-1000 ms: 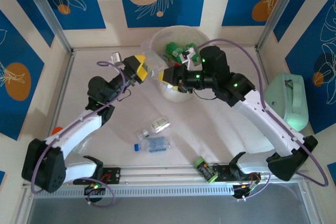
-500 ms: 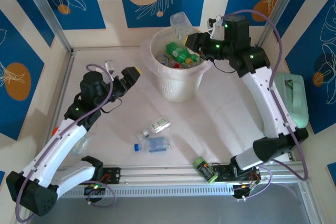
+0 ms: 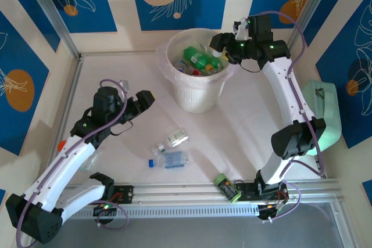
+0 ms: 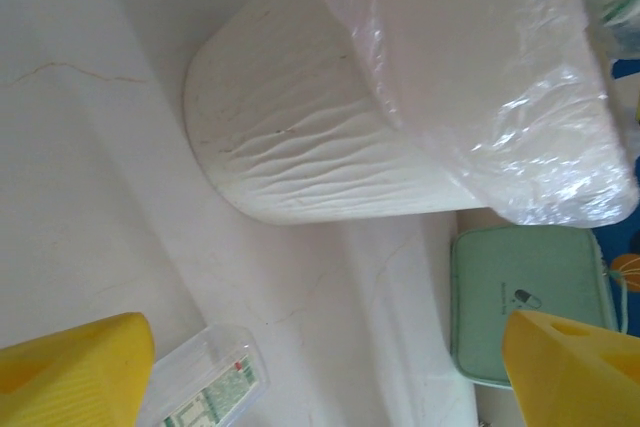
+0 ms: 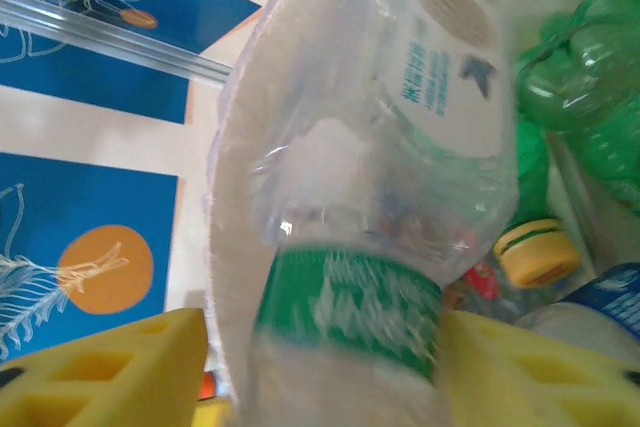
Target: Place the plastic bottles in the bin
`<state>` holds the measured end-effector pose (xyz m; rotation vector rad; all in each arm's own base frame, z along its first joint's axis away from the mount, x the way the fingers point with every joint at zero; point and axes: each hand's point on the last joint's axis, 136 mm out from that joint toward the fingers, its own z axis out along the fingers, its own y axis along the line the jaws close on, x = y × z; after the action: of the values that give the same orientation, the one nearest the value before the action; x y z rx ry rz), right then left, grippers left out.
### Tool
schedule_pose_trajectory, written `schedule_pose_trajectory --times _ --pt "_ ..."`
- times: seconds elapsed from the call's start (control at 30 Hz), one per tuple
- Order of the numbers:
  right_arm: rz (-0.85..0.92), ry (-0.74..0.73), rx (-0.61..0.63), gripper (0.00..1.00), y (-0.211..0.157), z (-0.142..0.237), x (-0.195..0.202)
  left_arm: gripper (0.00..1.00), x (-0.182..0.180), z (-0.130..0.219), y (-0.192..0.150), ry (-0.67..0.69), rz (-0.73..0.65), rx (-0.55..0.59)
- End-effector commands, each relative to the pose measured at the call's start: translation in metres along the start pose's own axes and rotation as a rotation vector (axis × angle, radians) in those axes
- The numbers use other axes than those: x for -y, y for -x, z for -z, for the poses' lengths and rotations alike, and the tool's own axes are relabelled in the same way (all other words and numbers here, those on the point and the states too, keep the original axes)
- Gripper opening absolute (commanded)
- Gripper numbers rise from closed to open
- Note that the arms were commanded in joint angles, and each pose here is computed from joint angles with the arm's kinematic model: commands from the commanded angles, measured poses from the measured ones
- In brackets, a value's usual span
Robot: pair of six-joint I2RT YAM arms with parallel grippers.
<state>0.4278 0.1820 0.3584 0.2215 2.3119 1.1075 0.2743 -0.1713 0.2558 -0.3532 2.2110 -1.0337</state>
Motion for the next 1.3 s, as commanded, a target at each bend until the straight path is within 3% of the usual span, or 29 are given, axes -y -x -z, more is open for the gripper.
schedule_pose_trajectory --times 0.0,0.37,0.67,0.9,1.1,1.27 --pt "0.023 0.034 0.024 0.68 0.008 0.017 -0.016 0.89 -0.019 -0.002 -0.013 0.068 -0.035 -0.042" --pt "0.074 0.074 0.066 0.69 -0.002 0.048 -0.048 0.86 -0.048 -0.012 -0.051 0.165 -0.086 -0.203" --pt "0.126 0.102 0.061 0.69 -0.057 0.074 -0.069 0.87 -0.05 -0.023 -0.093 0.23 -0.284 -0.395" --pt "0.106 0.088 0.028 0.71 -0.107 0.084 -0.054 0.89 -0.058 -0.039 -0.128 0.299 -0.463 -0.563" --pt "0.063 0.086 -0.037 0.71 -0.147 0.08 -0.038 0.94 -0.057 -0.055 -0.142 0.329 -0.608 -0.641" --pt "0.067 0.022 -0.085 0.71 -0.177 0.079 -0.019 0.98 -0.056 -0.048 -0.149 0.348 -0.722 -0.671"
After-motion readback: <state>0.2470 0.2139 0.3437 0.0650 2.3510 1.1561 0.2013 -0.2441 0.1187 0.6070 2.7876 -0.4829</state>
